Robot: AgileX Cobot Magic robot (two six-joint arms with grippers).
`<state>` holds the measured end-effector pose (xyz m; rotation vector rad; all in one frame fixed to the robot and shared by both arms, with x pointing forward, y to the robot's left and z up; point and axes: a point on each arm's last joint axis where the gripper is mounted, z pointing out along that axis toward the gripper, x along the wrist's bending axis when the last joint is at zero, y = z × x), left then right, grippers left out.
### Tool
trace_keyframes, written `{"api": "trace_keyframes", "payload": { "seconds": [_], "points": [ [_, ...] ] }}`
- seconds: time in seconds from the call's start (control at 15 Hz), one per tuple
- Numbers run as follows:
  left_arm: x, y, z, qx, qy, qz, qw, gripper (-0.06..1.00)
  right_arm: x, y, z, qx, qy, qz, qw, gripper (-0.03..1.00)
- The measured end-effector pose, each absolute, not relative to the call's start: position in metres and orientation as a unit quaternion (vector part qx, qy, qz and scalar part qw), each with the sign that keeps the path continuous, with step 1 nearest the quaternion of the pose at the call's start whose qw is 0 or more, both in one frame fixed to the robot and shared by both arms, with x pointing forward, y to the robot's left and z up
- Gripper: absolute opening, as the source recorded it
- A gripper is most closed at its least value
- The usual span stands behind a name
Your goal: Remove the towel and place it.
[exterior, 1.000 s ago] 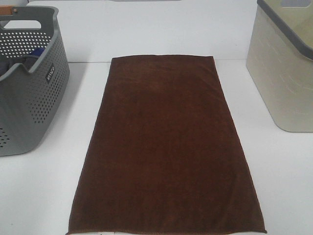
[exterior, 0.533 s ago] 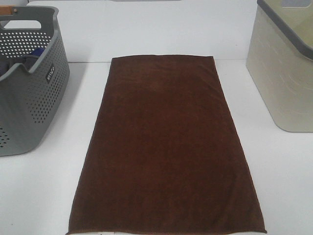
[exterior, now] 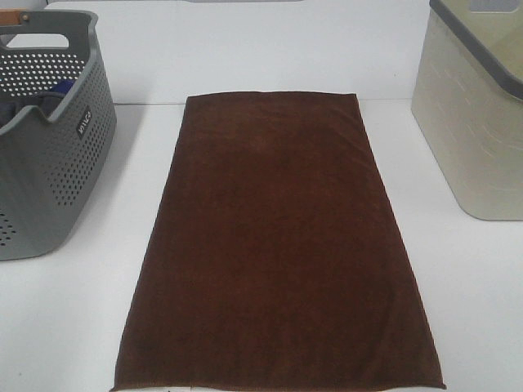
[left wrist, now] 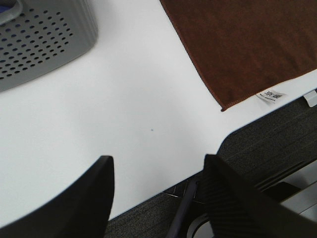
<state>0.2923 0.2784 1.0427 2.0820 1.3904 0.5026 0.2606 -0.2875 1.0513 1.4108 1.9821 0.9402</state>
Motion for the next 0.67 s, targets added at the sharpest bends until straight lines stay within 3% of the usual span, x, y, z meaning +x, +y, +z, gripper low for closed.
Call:
{"api": "trace_keyframes", "payload": {
  "seconds": [0.4, 0.67],
  "points": [
    [0.284, 0.281, 1.046, 0.772, 0.515, 0.205, 0.311, 0.52, 0.261, -0.288, 1.051, 0.527, 0.73, 0.347, 0.265, 0.63],
    [0.258, 0.292, 1.052, 0.711, 0.533, 0.283, 0.361, 0.52, 0.253, -0.291, 1.053, 0.572, 0.677, 0.345, 0.309, 0.63]
  ]
}}
